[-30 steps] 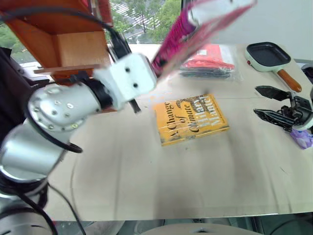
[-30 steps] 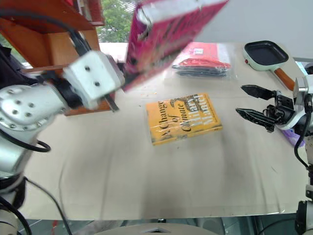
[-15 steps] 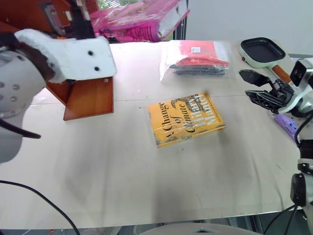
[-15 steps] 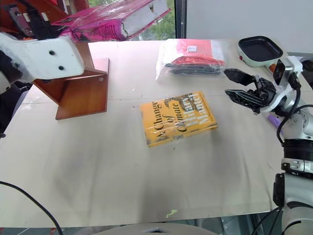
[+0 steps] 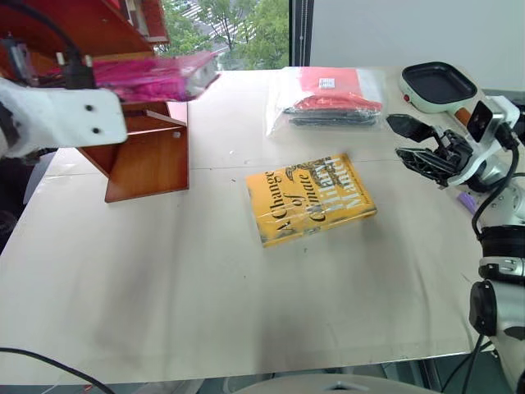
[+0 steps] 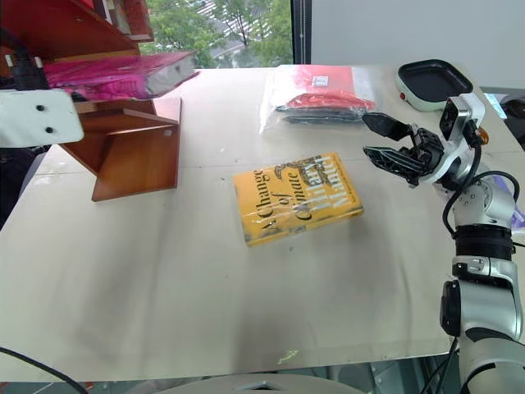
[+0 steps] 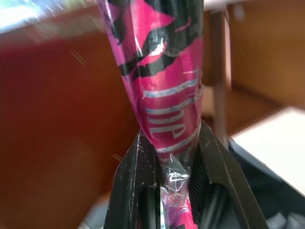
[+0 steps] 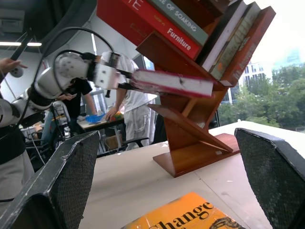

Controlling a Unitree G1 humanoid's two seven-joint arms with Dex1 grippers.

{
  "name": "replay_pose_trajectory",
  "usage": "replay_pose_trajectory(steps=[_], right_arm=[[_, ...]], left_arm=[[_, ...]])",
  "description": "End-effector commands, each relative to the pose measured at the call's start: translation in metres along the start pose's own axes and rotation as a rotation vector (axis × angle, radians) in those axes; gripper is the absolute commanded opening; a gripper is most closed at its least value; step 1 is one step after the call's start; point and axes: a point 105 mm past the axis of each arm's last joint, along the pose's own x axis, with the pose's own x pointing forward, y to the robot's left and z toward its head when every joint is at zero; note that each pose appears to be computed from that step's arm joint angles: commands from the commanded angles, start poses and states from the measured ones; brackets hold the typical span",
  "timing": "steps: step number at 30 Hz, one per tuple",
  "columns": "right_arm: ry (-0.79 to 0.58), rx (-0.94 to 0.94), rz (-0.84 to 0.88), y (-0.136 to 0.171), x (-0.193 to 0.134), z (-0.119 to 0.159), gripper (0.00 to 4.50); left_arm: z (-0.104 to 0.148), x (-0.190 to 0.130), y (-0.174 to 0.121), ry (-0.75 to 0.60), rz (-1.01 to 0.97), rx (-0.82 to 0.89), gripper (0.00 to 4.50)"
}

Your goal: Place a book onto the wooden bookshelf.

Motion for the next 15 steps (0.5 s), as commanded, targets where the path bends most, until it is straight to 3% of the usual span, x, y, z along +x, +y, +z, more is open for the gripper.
replay_pose_trajectory(steps=[1, 12, 15], right_arm=[[-0.021, -0.056, 0.032, 0.009, 0.002, 0.010, 4.50], [-0.049, -0.097, 0.031, 0.021, 0.013, 0.004, 4.50], [-0.063, -0.102, 0.032, 0.022, 0.016, 0.007, 4.50]], left_arm=[[-0.009, -0.002, 0.011, 0.015, 0.048, -0.033, 0.21], [-0.038, 0.007, -0.014, 0.105, -0.067, -0.168, 0.21], [-0.037, 0.009, -0.011, 0.099, -0.052, -0.189, 1.56]])
